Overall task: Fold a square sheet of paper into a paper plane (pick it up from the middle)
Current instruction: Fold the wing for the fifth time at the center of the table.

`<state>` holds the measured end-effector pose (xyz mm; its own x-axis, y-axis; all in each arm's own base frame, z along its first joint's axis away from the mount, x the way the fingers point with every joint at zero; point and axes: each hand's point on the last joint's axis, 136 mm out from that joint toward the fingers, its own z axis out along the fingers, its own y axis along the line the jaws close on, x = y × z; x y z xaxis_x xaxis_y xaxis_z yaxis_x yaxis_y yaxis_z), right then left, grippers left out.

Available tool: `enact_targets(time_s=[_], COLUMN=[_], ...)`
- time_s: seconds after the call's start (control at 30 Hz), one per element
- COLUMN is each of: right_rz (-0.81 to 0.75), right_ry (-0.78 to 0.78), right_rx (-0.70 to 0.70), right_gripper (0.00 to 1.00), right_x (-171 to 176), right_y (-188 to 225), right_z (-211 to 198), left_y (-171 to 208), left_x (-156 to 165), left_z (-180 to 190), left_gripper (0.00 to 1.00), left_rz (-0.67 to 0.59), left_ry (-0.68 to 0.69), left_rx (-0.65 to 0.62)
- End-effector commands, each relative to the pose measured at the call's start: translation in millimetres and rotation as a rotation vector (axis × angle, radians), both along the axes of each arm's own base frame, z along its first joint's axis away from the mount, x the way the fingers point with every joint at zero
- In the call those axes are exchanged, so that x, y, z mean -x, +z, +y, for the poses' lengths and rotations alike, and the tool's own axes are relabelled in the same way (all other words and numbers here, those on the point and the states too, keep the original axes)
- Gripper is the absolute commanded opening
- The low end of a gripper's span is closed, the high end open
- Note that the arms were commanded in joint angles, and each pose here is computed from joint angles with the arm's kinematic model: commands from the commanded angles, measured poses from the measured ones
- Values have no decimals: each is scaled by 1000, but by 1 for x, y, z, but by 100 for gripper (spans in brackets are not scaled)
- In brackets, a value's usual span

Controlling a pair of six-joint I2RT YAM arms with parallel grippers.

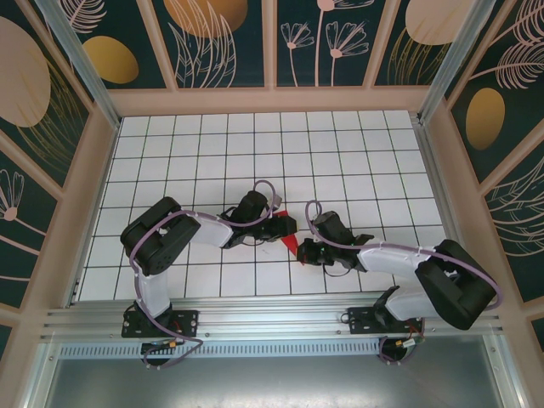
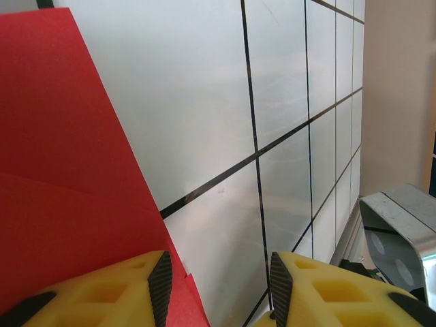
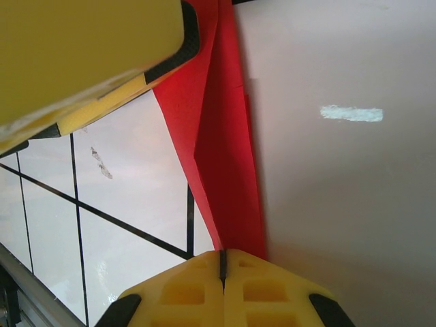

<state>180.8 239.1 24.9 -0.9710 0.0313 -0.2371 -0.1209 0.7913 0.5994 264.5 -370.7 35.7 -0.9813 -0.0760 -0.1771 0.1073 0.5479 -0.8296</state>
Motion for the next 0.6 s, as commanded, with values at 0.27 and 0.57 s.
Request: enact_targets(time_s=[0.27,0.57], right_rz=[-72,-77], right_ry=[57,74], right_rx=[137,227], right_gripper=[22,16], right_x=[4,3], right_y=[3,-8], right_z=[-8,-5], left_y=[-30,-30], left_x=[-2,-1], left_z=[15,15], left_gripper=[45,44], left_rz=[28,29], left_ry=[31,25], left_rx=[-111,-113])
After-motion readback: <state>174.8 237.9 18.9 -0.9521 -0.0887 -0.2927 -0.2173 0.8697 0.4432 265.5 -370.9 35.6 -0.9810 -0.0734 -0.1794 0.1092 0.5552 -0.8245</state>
